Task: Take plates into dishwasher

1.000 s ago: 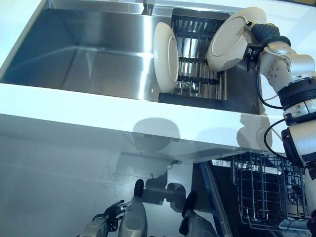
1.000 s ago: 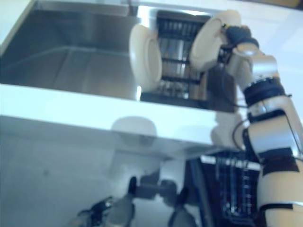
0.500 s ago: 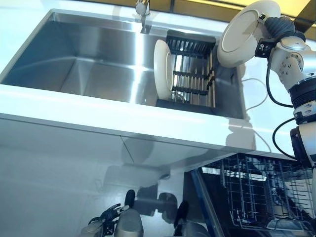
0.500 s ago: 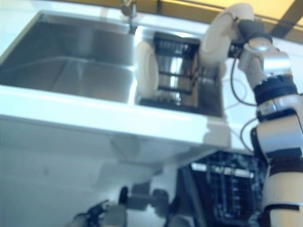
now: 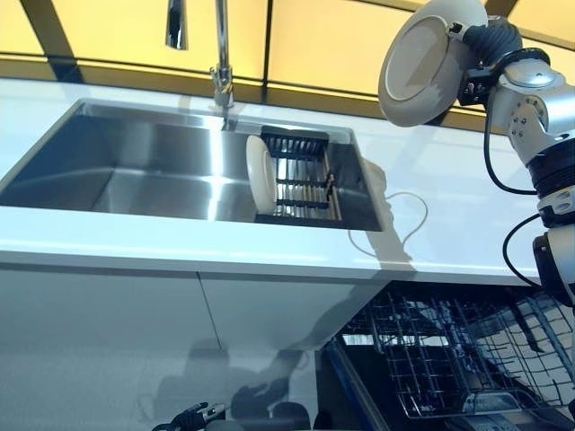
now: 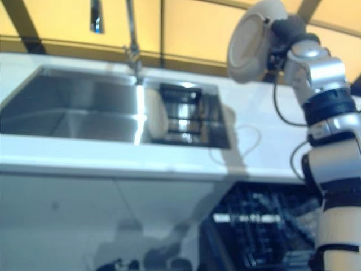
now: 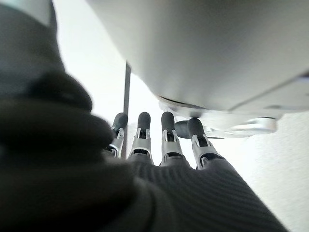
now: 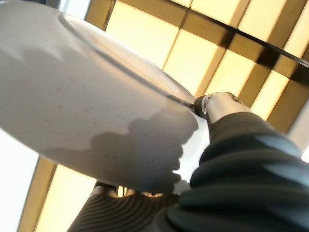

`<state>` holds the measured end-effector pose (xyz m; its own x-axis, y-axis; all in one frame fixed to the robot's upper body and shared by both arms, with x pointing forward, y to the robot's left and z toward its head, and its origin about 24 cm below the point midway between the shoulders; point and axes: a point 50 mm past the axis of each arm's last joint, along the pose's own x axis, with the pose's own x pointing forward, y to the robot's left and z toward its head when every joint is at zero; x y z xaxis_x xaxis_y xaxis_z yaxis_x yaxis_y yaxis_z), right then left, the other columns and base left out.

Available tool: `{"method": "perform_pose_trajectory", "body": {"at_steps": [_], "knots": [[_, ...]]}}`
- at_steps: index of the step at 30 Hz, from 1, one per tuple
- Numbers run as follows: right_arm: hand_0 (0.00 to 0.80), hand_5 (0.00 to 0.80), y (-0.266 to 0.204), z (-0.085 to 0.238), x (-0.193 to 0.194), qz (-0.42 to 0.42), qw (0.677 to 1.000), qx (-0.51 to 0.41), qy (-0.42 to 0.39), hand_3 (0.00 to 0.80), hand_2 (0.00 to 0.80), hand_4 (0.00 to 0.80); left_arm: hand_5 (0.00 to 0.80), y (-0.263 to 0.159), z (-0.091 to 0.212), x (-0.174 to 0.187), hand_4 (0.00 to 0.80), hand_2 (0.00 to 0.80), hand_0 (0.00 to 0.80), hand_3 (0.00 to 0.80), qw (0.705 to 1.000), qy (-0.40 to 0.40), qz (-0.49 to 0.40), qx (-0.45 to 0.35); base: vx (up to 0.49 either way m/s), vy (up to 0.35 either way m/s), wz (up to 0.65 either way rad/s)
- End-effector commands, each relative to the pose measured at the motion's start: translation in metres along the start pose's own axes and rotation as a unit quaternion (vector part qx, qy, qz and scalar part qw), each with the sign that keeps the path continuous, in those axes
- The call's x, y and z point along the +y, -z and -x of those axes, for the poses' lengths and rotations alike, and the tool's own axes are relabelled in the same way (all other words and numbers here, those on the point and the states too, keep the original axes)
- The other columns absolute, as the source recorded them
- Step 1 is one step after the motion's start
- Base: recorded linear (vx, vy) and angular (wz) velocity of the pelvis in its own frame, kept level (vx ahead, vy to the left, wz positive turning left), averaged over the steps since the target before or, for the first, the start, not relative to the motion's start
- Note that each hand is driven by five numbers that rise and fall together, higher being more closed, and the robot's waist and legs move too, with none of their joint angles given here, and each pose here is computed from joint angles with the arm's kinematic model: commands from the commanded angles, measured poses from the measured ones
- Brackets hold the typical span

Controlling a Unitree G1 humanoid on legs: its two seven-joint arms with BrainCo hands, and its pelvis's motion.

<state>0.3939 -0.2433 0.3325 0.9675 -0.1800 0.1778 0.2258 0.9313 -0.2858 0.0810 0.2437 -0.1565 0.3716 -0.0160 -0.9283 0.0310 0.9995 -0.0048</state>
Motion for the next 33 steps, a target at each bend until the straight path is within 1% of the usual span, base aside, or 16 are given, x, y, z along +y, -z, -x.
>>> {"method": "perform_pose_trajectory", "body": {"at_steps": [1,10,17,28,33], "knots": [[0.800,0.800,-0.029,0.009,-0.028,0.079,0.995,-0.057,0.019,0.800,0.800,0.800,0.000,-0.019,-0.007,-0.010,0.000,0.000,0.000,0.000,1.000,0.016,-0.018,-0.015,0.010,0.000,-0.22],[0.800,0.800,-0.008,0.020,-0.044,0.139,0.989,-0.042,-0.027,0.800,0.800,0.800,0.000,-0.019,-0.006,-0.006,0.000,0.000,0.000,0.000,1.000,0.012,-0.018,-0.014,-0.002,-0.037,-0.22],[0.800,0.800,0.008,0.033,-0.061,0.195,0.979,-0.035,-0.045,0.800,0.800,0.800,0.000,-0.022,-0.006,-0.008,0.000,0.000,0.000,0.000,0.999,0.016,-0.020,-0.020,-0.031,-0.028,-0.18],[0.800,0.800,0.039,0.053,-0.079,0.227,0.971,0.000,-0.076,0.800,0.800,0.800,0.000,-0.028,-0.006,-0.003,0.000,0.000,0.000,0.000,0.999,0.006,-0.013,-0.032,-0.038,-0.010,-0.10],[0.800,0.800,0.059,0.062,-0.080,0.232,0.966,0.024,-0.108,0.800,0.800,0.800,0.000,-0.031,-0.006,-0.006,0.000,0.000,0.000,0.000,0.999,0.012,-0.014,-0.038,-0.029,-0.005,-0.12]]}}
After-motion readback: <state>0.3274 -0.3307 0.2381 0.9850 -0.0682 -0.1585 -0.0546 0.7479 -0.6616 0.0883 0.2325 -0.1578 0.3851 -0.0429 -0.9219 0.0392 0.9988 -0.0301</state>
